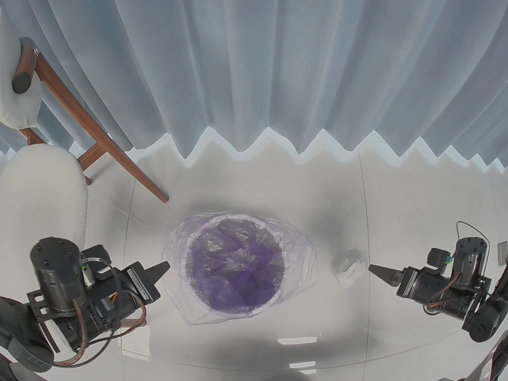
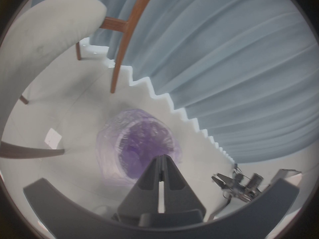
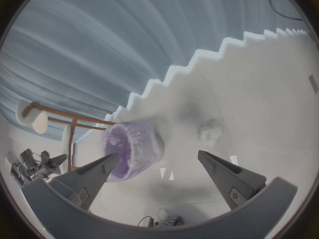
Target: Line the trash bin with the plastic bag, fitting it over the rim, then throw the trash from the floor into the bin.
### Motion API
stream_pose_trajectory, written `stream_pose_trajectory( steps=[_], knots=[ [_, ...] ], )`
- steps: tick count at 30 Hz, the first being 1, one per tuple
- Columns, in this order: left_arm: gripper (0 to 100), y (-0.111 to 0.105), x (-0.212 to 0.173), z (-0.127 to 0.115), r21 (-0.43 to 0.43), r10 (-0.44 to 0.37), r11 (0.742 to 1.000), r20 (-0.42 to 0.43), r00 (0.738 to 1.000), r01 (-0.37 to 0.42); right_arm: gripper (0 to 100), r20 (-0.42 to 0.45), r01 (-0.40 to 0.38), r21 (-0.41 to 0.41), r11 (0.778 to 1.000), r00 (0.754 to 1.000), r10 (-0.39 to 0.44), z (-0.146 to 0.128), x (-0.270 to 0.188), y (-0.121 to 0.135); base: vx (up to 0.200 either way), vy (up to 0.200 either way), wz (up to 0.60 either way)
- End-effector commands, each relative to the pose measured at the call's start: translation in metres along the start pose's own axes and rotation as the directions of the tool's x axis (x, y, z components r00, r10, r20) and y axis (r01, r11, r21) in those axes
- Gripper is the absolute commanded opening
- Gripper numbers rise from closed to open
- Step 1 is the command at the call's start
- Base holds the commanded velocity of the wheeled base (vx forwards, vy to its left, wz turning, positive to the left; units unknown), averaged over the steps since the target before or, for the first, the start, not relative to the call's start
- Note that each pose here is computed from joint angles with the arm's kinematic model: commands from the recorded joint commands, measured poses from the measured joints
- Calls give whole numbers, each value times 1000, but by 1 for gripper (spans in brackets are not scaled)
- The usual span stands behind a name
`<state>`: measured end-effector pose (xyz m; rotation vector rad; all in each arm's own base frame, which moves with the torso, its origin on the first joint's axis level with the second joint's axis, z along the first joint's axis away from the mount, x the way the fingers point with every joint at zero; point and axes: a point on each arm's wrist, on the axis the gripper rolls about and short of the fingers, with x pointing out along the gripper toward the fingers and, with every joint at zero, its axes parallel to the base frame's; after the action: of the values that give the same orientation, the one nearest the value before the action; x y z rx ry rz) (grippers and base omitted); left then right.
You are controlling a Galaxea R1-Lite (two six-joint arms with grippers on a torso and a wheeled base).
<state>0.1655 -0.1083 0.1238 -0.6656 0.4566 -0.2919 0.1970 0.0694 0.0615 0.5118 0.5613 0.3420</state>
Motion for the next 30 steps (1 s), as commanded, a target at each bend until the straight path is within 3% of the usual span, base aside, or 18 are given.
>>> stream_pose_trajectory(
  steps=[1, 4, 9, 16, 20, 25, 30],
  knots=[
    [0, -2, -38, 20, 25, -174, 985, 47, 984, 173, 100, 164, 60, 13, 998, 985, -61, 45, -23, -10, 0, 0, 0],
    [0, 4, -54, 17, 21, -236, 972, 8, 972, 236, 100, 100, 129, 35, 991, 986, -132, 54, -20, -14, 0, 0, 0],
    [0, 12, -56, 19, 12, -229, 973, 6, 973, 229, 100, 9, 209, 4, 978, 978, -209, 71, 0, -15, 0, 0, 0],
    [0, 16, -58, 15, 11, -216, 976, -9, 976, 217, 100, -49, 258, -128, 958, 963, -266, 80, 53, -32, -200, -200, 0],
    [0, 17, -59, 13, 10, -212, 977, -13, 977, 212, 100, -61, 241, -211, 947, 964, -258, 82, 77, -32, -200, -200, 0],
    [0, 21, -64, 9, 17, -203, 979, -12, 979, 203, 100, -79, 200, -242, 949, 971, -225, 80, 102, -23, -200, -200, 0],
    [0, 33, -66, 7, 33, -133, 991, 12, 991, 133, 100, -111, 141, -278, 950, 978, -178, 68, 131, -7, 0, 0, 0]
  ],
)
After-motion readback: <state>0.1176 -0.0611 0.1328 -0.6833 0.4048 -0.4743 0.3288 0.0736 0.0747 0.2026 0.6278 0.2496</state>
